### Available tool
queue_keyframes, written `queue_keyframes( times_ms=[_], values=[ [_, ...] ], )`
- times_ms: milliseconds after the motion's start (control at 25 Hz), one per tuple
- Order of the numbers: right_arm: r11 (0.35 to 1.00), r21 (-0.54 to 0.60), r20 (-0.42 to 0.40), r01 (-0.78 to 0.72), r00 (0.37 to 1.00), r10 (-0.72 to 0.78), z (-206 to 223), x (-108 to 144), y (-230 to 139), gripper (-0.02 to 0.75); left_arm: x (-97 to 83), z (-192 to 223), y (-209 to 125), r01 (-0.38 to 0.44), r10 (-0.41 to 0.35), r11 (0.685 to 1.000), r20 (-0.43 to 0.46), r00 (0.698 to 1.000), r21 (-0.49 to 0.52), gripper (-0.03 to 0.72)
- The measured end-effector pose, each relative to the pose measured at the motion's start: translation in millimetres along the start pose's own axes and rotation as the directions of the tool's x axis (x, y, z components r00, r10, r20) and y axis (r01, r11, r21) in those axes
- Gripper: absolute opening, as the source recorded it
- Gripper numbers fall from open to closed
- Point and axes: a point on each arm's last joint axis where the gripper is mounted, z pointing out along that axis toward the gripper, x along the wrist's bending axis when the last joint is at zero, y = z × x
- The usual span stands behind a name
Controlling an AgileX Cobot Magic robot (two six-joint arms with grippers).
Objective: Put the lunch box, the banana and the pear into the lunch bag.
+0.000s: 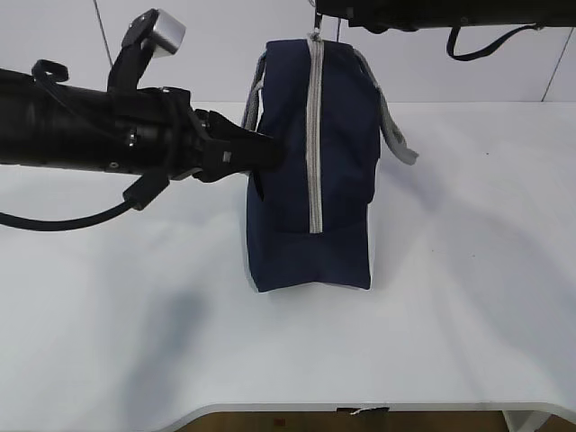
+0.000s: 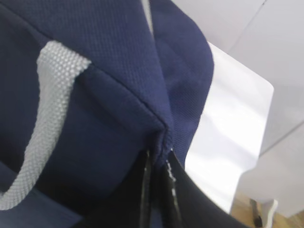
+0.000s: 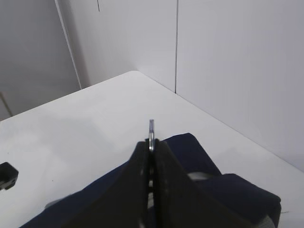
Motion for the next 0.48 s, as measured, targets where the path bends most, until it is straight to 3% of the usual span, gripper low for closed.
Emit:
queue_keyframes(
  times_ms=[480],
  values=[
    [0.997, -0.029, 0.014, -0.071, 0.997, 0.071, 25.9, -17.9, -4.2, 0.006, -7.0, -0.6, -6.1, -0.036, 0.031, 0.997, 0.08, 0.996, 0.065, 0.001]
  ],
)
